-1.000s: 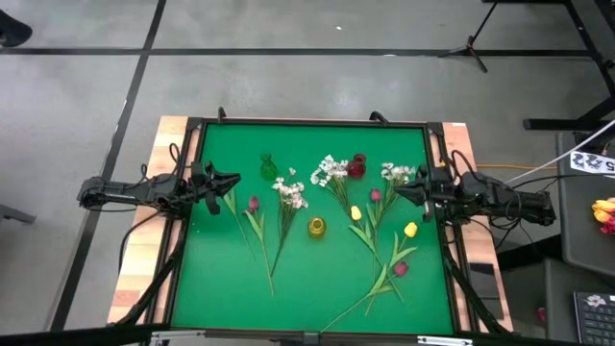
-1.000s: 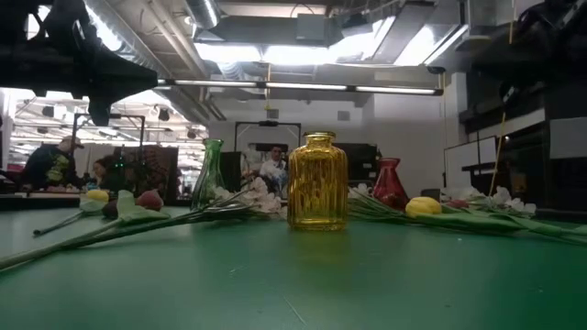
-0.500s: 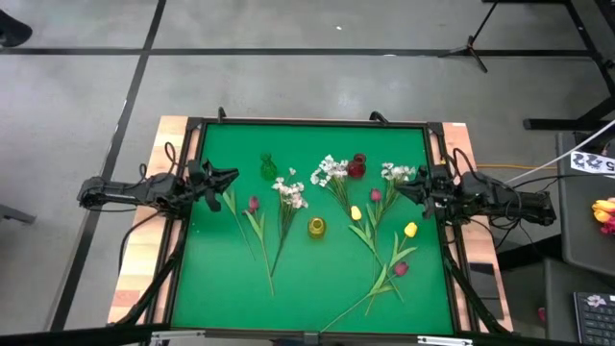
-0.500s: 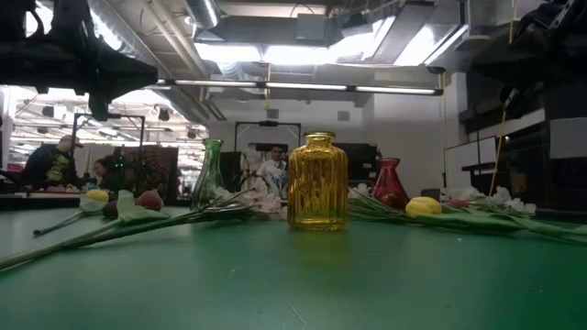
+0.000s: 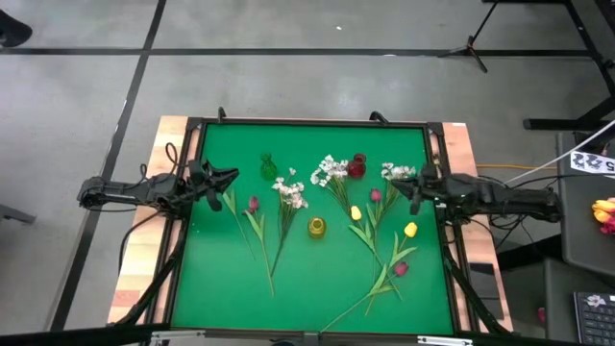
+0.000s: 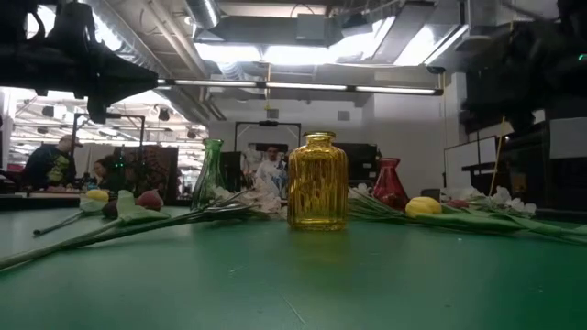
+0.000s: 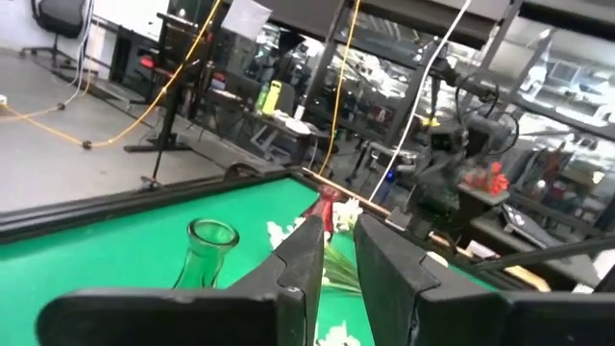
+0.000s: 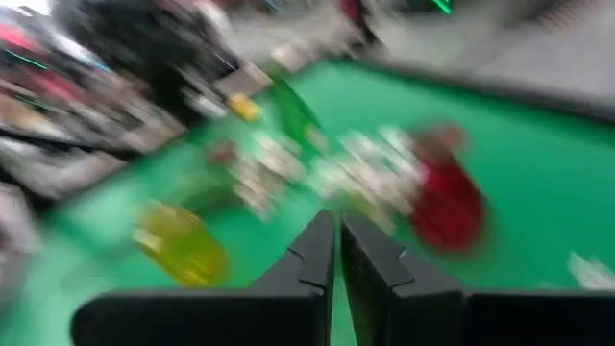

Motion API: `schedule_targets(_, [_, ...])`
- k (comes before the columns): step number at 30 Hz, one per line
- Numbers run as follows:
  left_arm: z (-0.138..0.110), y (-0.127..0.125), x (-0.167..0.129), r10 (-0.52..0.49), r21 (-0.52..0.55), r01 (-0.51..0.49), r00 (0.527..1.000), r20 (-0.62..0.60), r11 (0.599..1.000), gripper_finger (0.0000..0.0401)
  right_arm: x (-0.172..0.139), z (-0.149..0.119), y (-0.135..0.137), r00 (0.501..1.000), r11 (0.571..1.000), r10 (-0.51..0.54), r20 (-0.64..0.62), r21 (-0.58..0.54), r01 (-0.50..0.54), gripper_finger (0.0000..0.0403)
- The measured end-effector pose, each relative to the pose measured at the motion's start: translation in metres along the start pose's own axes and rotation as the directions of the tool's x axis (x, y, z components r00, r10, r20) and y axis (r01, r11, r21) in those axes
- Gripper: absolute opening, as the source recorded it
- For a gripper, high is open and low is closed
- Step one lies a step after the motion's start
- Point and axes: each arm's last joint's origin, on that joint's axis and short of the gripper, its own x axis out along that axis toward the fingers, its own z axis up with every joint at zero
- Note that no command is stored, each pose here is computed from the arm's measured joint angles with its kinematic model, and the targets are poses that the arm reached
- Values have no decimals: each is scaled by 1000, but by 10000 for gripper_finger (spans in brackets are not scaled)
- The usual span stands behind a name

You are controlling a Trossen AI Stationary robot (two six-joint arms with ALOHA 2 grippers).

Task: Sort flowers into vase by color
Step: Put the right white flower into the red vase

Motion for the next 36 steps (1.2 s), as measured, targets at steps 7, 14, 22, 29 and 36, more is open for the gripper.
schedule_targets(7, [1,3,0,92,-125,-86,995,37,988,61,2,22,9,967,977,-210,-142,-60,204,80])
schedule_targets(14, [-3,7,1,249,-101,-243,968,43,965,61,13,8,9,901,940,-250,-354,136,314,207])
schedule_targets(22, [-9,7,5,251,-127,-250,968,-8,960,61,28,-3,17,839,789,-151,-522,448,420,281])
schedule_targets(29, [-10,6,5,237,-119,-239,971,-24,964,61,35,-21,30,746,631,-106,-658,535,562,276])
schedule_targets(36, [-10,6,5,237,-64,-238,971,-23,969,61,42,-30,35,746,457,-214,-631,610,647,276])
